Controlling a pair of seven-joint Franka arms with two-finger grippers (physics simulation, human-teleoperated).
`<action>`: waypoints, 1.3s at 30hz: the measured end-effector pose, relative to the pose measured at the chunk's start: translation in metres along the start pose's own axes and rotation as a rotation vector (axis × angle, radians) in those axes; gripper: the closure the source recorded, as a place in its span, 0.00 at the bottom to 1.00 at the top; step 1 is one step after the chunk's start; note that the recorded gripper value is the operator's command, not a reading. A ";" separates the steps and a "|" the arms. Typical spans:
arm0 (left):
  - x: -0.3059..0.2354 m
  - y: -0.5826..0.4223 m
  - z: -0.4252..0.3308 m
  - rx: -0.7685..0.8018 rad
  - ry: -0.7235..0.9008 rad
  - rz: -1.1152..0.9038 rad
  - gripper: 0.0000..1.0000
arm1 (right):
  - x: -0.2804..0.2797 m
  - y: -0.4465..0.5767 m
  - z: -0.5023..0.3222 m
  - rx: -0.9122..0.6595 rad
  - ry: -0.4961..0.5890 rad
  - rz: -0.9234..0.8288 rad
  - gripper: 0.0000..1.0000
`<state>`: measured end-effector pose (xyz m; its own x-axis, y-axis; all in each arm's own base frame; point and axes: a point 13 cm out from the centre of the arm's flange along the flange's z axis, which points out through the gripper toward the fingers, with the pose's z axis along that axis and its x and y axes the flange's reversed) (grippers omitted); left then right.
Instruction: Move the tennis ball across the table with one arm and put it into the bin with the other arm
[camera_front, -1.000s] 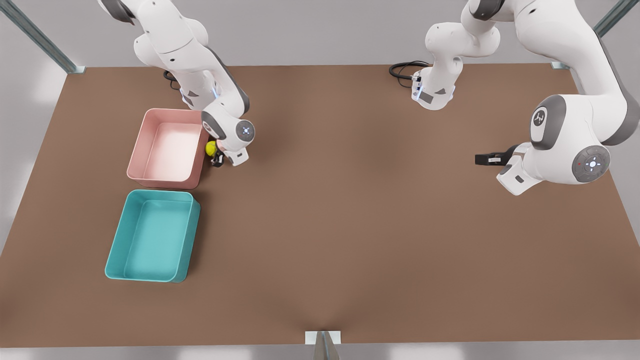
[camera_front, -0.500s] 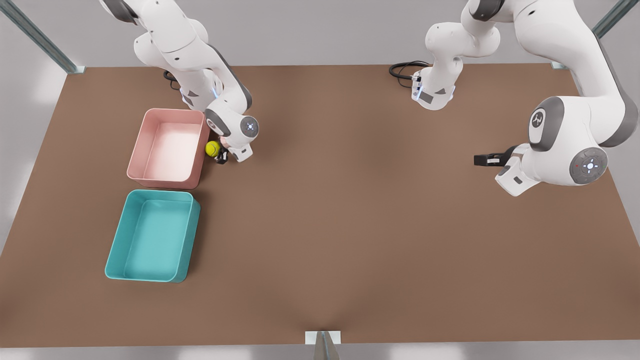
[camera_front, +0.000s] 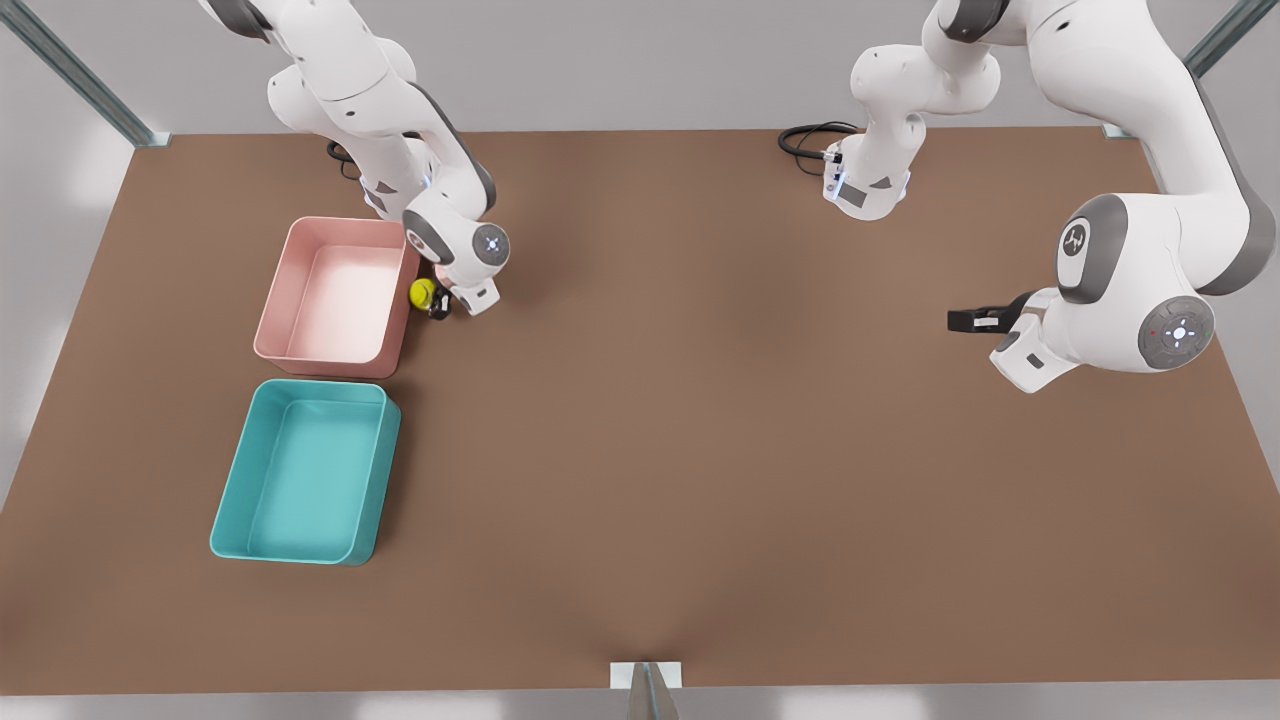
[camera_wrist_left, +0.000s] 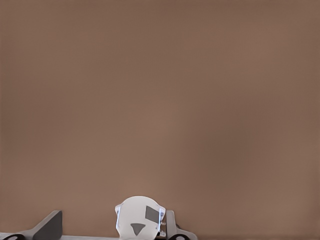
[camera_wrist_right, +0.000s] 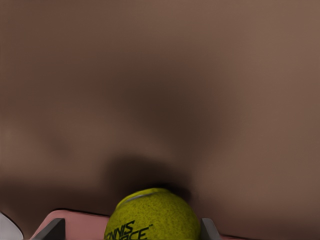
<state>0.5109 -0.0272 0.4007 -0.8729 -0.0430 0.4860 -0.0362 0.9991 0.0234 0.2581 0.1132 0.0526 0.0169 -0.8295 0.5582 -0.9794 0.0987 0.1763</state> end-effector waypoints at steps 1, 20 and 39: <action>0.000 0.000 0.000 0.000 0.000 0.000 0.00 | 0.000 0.002 0.002 0.000 -0.002 0.000 0.00; 0.000 0.000 0.000 0.000 0.000 -0.001 0.00 | 0.002 0.015 0.001 0.054 0.000 0.033 0.00; 0.001 -0.001 0.000 -0.001 0.005 0.001 0.00 | 0.008 0.011 0.020 0.114 0.036 0.051 0.00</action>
<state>0.5097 -0.0280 0.4014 -0.8706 -0.0425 0.4901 -0.0352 0.9991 0.0241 0.2438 0.0966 0.0426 -0.0286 -0.8042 0.5936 -0.9957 0.0755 0.0543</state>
